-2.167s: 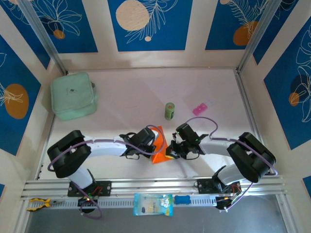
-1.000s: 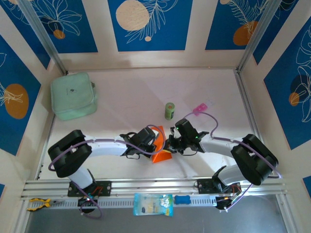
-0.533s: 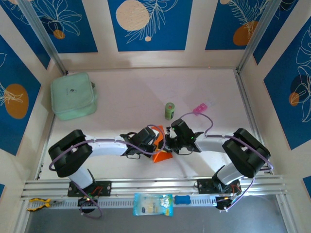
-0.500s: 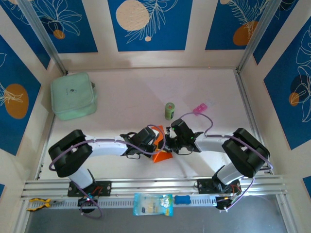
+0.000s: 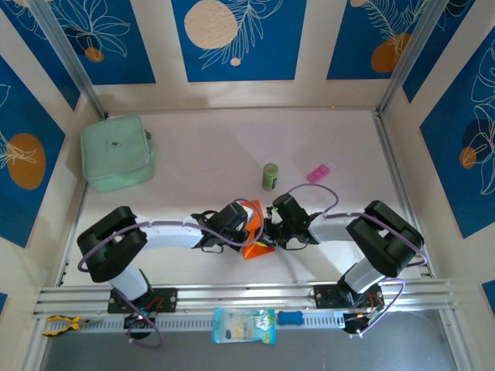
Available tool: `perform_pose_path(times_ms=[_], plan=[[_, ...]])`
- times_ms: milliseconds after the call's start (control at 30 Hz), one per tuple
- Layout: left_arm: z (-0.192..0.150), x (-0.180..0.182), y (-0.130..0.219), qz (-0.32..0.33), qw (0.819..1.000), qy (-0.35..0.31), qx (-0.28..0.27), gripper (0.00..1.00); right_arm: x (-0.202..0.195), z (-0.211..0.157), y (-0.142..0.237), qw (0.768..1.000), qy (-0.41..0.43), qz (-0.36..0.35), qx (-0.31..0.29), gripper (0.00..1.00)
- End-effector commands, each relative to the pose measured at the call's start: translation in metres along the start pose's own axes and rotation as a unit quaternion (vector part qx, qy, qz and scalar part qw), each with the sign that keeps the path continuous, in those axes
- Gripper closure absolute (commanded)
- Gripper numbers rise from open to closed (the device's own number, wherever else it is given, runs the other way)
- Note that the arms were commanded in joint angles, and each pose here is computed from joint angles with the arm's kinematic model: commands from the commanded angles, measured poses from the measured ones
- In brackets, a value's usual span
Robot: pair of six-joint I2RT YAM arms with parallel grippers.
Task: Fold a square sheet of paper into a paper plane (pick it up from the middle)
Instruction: Fold the triangle a second time at the center of the table.
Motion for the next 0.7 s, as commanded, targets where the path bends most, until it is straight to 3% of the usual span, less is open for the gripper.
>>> perform_pose_path(times_ms=[0, 400, 667], plan=[[-0.007, 0.004, -0.006, 0.002, 1.0, -0.007, 0.027, 0.92, -0.005, -0.001, 0.001, 1.0, -0.01, -0.008, -0.001, 1.0], [-0.007, 0.004, -0.006, 0.003, 1.0, -0.006, 0.03, 0.92, 0.021, 0.017, 0.014, 0.999, 0.017, 0.032, -0.022, 1.0], [-0.009, 0.005, -0.006, 0.006, 0.999, -0.007, 0.032, 0.92, -0.009, 0.018, -0.001, 1.0, -0.014, -0.009, -0.019, 1.0]])
Point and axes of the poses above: each hand's point on the last joint's axis, 136 mm out from that joint toward the fingers, its own y axis back along the fingers, its own x axis along the line the jaws close on, z = x × y, the point moved 6 cm from there along y, back along the fingers, and after that the axes turned 4 degrees about -y, right-handed, at the moved point
